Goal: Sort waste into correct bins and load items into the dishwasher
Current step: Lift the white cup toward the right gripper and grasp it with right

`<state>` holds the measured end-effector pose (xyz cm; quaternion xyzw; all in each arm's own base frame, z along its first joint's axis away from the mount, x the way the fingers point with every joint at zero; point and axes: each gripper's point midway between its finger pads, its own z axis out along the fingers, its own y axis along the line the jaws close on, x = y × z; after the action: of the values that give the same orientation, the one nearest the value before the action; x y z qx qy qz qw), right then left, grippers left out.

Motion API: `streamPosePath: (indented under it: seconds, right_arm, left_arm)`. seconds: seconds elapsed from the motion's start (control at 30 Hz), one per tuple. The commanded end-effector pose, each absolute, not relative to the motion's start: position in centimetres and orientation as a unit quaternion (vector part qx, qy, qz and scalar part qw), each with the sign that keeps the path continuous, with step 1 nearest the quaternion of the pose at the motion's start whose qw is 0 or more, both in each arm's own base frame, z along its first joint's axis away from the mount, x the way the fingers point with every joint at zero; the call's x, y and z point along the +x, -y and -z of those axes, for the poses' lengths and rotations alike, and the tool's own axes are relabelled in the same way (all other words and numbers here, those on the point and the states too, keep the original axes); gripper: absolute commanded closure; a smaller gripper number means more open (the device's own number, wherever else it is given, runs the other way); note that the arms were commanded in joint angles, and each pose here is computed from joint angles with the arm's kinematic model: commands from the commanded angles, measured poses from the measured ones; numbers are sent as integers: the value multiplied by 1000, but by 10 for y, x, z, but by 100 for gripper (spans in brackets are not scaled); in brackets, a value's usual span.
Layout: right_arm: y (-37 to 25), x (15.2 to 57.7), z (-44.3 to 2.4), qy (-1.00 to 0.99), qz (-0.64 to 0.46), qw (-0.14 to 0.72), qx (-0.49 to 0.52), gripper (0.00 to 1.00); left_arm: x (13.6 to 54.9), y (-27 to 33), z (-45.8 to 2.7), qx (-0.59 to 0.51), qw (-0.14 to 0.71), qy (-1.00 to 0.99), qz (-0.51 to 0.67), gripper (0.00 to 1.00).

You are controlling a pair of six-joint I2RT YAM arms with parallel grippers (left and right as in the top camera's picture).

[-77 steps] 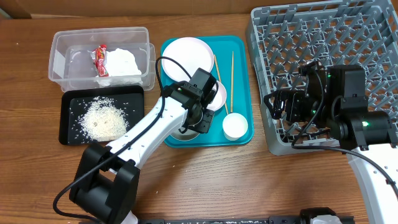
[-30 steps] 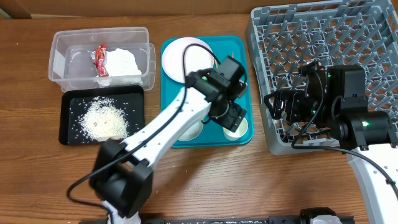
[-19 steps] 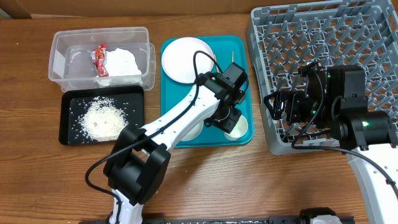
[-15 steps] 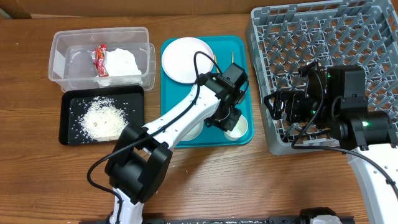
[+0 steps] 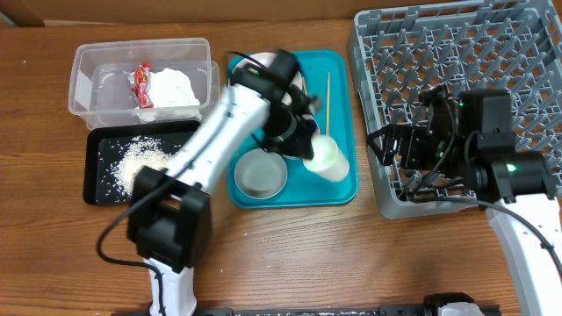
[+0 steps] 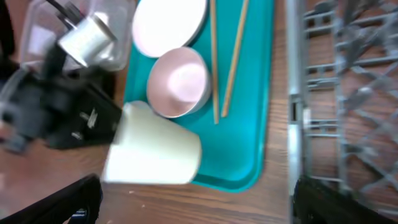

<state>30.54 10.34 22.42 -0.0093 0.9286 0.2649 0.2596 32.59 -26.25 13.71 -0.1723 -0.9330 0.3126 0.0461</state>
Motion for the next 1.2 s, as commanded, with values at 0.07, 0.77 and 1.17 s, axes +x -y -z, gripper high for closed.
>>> streamPosePath:
  seconds: [0.07,0.77,1.17]
  right_arm:
    - [-152,306,-241,-877,-410,233,-96,0]
    - [-209,319,-292,-722,-564,293,-274,0]
    - [-219,329,-299,-696,-560,327,-307,14]
  left_arm:
    - [335,260,-216,-194,18,803,-564,96]
    - [344,242,-271,-146,-4,708,-691,96]
    - [342,243,-270,-143,3,711,-688,96]
